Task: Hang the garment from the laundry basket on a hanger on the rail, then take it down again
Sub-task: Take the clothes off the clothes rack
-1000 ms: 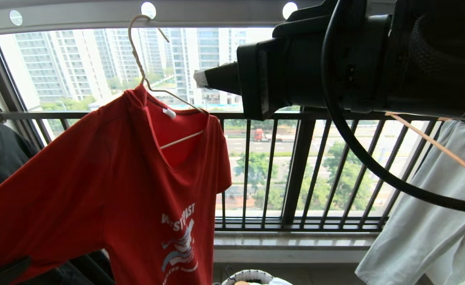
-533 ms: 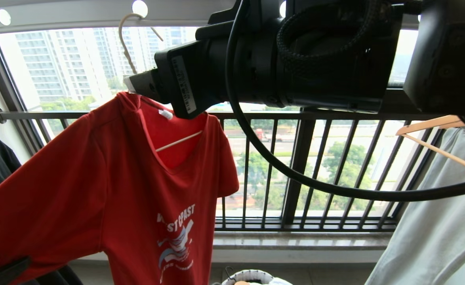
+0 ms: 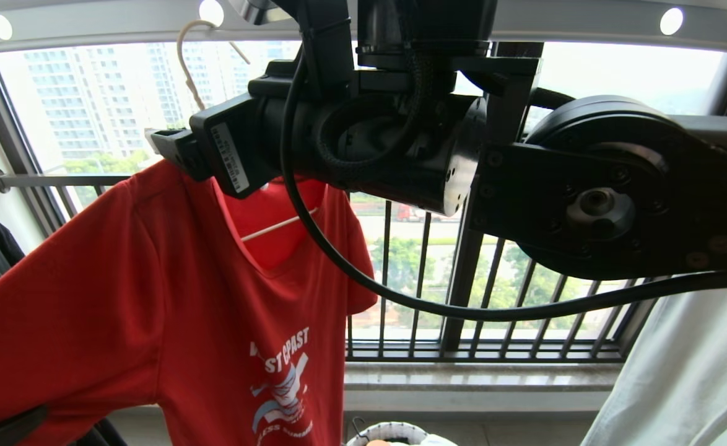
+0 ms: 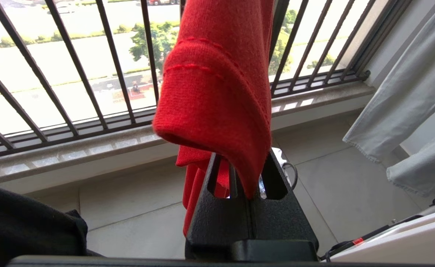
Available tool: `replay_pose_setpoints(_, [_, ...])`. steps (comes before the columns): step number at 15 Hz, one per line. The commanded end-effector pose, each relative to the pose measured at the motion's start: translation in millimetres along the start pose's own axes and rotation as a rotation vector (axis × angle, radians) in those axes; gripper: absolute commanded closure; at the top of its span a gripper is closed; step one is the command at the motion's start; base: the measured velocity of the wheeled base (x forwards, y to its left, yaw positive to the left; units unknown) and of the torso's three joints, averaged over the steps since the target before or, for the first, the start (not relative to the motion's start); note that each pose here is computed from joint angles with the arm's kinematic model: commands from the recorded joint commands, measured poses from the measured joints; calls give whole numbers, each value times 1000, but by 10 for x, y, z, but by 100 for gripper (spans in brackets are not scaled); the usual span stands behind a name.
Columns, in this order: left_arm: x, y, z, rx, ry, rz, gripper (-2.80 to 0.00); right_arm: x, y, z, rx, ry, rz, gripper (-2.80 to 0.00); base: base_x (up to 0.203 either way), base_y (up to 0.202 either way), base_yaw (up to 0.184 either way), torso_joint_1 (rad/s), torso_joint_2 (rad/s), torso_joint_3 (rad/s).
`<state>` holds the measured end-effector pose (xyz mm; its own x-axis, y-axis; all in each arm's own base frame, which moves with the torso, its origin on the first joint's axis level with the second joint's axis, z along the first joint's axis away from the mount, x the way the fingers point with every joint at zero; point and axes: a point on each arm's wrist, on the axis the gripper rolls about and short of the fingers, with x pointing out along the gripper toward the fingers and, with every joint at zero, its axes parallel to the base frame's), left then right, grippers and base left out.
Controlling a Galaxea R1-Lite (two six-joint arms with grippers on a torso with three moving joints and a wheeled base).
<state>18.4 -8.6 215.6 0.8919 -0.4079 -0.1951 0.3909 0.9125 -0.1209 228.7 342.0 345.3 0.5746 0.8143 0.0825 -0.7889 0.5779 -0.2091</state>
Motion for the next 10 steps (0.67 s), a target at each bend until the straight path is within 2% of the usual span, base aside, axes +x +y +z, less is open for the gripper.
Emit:
replay_pose_setpoints(1, [-27, -6, -5, 0, -11, -20, 0, 38, 10, -49, -1, 7, 2, -280, 0, 0, 0, 0, 0, 0])
replay_pose_setpoints(5, [-18, -6, 2, 1, -9, -22, 0, 96, 31, -113, -1, 3, 30, -280, 0, 0, 0, 0, 0, 0])
replay_pose_setpoints(7, [-29, -10, 23, 4, -41, -28, 0, 144, 35, -147, -1, -20, 39, -280, 0, 0, 0, 0, 0, 0])
replay_pose_setpoints(10, [-30, -15, 26, 5, -41, -48, 0, 162, -26, -177, -3, -21, 31, -280, 0, 0, 0, 0, 0, 0])
